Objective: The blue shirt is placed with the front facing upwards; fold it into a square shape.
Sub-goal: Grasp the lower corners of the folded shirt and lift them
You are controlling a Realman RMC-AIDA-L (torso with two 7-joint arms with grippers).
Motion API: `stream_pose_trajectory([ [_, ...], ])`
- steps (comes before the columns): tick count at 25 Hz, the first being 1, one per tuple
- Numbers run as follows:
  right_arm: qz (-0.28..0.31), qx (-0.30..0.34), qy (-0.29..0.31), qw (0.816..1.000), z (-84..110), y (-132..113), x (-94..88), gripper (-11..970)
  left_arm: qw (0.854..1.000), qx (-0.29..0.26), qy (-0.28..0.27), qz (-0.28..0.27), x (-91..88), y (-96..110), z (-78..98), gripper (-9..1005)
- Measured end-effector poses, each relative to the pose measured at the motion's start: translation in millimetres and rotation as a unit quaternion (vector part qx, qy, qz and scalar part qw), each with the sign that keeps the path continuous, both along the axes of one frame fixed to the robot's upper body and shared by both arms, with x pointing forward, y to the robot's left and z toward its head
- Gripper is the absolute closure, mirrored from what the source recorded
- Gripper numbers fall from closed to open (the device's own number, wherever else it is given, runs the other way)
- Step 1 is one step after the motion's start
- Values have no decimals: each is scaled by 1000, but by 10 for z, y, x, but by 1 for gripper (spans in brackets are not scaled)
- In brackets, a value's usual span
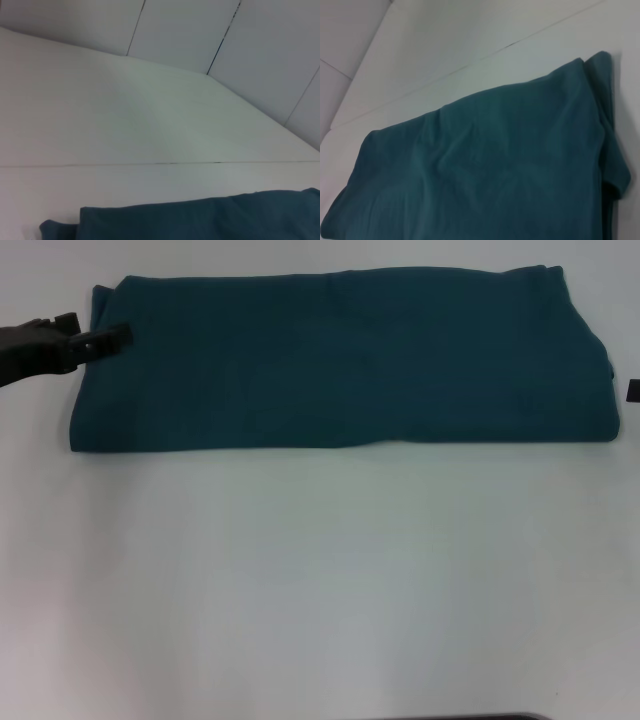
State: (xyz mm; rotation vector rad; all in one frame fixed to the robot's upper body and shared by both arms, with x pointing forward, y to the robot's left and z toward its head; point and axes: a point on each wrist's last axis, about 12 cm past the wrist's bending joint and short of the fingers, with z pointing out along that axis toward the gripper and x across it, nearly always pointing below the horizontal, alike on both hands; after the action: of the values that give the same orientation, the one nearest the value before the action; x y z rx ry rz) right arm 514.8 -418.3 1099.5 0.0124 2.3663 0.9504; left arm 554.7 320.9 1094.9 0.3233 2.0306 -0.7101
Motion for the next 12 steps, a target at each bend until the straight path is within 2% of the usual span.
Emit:
stream_pose_trajectory([
  [12, -23, -6, 13, 1000, -209, 75, 28, 57, 1000, 5, 1, 3, -14, 21, -26, 97],
])
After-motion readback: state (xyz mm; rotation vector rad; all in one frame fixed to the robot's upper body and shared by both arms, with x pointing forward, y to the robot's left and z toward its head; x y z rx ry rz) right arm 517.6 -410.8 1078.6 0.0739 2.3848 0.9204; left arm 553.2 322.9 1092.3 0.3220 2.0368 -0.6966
